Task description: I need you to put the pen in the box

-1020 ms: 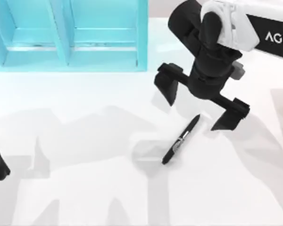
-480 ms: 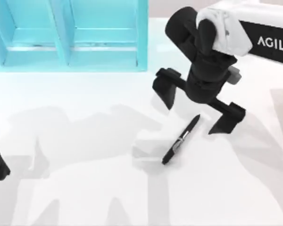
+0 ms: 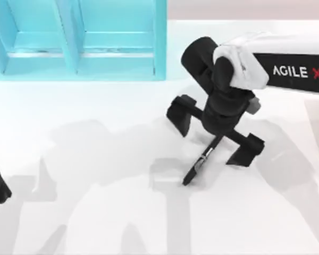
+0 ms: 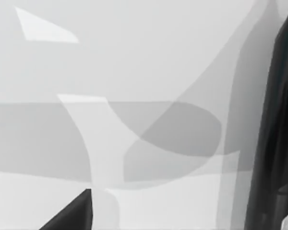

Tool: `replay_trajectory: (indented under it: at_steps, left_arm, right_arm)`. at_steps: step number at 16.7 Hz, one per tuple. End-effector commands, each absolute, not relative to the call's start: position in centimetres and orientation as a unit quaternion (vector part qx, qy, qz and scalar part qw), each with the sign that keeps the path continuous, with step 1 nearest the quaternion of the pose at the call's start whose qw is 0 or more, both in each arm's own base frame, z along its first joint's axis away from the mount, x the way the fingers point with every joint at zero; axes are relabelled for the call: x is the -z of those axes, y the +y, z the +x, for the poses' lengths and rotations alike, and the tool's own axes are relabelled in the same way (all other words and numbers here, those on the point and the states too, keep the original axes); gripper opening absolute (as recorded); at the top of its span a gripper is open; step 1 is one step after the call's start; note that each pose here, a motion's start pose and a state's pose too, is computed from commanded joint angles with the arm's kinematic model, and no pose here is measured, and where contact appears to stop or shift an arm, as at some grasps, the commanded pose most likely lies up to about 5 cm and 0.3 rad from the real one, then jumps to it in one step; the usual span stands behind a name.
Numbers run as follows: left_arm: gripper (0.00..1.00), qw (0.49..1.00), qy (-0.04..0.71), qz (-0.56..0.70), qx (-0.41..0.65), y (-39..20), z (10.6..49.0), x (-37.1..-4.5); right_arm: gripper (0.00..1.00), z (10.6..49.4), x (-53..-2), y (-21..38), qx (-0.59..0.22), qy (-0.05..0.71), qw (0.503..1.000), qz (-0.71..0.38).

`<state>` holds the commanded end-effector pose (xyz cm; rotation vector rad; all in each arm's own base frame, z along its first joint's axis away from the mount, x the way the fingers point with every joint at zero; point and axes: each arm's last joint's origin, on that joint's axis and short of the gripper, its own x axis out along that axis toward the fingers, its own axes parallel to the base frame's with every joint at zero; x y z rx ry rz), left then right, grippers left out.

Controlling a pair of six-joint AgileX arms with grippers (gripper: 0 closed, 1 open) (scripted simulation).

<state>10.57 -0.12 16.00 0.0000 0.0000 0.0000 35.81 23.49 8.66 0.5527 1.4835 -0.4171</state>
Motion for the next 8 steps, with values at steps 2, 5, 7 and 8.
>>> replay_trajectory:
  at_steps: [2,5,7,8]
  left_arm:
    - [1.0,1.0,0.0,0.0,0.0,-0.12,10.57,-16.0]
    - [1.0,1.0,0.0,0.0,0.0,-0.12,10.57,-16.0]
    - [1.0,1.0,0.0,0.0,0.0,-0.12,10.57,-16.0]
    - [1.0,1.0,0.0,0.0,0.0,-0.12,10.57,-16.0]
  right_arm:
    - [1.0,35.8,-8.62,23.49,0.186,0.662,0.683,0.246]
    - [0.85,35.8,-8.62,23.49,0.186,0.662,0.683,0.246]
    - [0.7,35.8,-8.62,23.49,0.186,0.662,0.683,0.246]
    - [0.62,35.8,-8.62,23.49,0.186,0.662,0.683,0.246]
